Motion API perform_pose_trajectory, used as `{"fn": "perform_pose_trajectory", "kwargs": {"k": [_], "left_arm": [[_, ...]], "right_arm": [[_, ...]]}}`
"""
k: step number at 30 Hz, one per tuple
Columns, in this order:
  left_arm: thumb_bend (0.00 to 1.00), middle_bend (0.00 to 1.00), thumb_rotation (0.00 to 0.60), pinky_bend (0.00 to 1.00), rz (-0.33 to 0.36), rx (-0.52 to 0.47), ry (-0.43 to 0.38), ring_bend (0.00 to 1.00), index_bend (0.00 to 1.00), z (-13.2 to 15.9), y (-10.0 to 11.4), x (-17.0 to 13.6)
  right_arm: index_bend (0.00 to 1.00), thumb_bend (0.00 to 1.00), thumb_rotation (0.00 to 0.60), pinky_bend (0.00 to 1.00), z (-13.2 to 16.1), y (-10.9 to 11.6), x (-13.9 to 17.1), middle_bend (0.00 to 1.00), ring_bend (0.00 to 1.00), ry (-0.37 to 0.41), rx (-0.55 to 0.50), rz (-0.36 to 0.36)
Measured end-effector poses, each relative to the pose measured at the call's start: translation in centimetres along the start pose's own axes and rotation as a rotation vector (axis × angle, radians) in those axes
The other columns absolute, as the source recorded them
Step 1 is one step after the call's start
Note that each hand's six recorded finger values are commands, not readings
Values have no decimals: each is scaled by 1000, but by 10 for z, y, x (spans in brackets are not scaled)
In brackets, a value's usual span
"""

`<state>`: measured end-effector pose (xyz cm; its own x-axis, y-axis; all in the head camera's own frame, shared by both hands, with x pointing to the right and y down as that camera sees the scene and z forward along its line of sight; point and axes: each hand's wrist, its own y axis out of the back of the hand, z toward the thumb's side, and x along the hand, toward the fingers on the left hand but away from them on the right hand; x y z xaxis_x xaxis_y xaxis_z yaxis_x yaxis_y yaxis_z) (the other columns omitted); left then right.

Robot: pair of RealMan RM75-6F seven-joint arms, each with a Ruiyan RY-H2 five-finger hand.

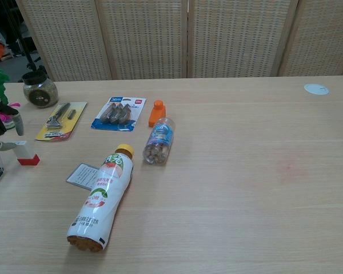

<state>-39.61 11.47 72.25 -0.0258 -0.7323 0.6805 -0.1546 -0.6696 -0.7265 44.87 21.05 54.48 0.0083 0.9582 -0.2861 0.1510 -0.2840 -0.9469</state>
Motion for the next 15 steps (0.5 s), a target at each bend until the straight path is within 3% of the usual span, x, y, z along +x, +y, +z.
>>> {"fn": "perform_pose_trajectory", "kwargs": {"k": [15], "left_arm": [[300, 1000, 600, 926, -3, -3, 20, 917, 533, -1, -9, 7]], "right_arm": [[0, 0, 600, 0, -1, -2, 0, 0, 0, 0, 2, 15]]}}
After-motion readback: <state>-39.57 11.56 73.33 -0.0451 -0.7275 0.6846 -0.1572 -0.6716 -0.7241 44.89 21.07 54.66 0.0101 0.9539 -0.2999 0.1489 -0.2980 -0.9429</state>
